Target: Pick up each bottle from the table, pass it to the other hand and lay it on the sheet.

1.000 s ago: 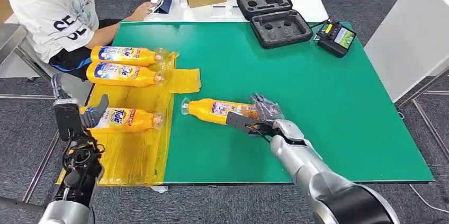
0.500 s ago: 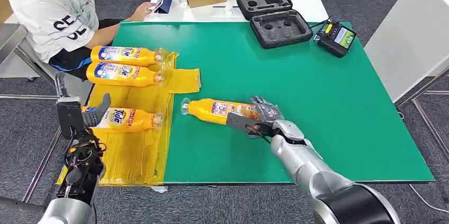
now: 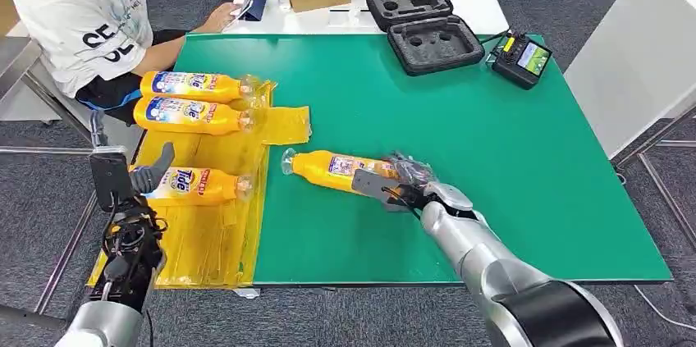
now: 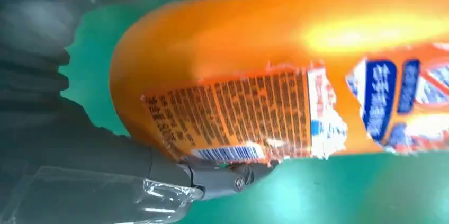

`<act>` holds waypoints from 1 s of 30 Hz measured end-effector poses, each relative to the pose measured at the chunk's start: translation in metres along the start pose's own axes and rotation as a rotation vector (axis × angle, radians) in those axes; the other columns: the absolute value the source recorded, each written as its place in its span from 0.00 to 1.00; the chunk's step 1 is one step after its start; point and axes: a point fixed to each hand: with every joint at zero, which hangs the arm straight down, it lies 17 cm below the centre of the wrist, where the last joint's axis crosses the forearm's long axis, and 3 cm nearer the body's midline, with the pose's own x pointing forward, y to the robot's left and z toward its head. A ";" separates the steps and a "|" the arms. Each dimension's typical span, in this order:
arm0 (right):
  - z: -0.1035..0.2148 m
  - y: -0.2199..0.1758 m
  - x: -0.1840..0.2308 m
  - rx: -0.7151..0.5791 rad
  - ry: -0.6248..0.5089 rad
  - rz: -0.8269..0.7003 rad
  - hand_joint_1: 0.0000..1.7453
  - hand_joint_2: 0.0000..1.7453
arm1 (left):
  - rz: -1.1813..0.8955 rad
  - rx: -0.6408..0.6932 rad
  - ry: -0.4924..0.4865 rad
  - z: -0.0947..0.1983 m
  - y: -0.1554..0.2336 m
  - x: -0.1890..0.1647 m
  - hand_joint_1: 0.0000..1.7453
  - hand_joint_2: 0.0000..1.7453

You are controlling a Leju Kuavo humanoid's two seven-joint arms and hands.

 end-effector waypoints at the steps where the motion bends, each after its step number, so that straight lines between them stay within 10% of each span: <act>1: 0.000 0.000 0.001 -0.001 -0.005 -0.004 0.93 1.00 | 0.002 0.001 0.002 0.000 0.000 0.000 0.00 1.00; 20: 0.000 -0.002 0.029 -0.060 -0.118 -0.053 1.00 1.00 | 0.009 0.001 0.015 0.004 0.001 -0.004 0.00 1.00; 30: 0.027 -0.093 0.114 -0.499 -0.484 -0.399 1.00 1.00 | 0.111 0.018 0.093 0.025 0.022 -0.023 0.00 1.00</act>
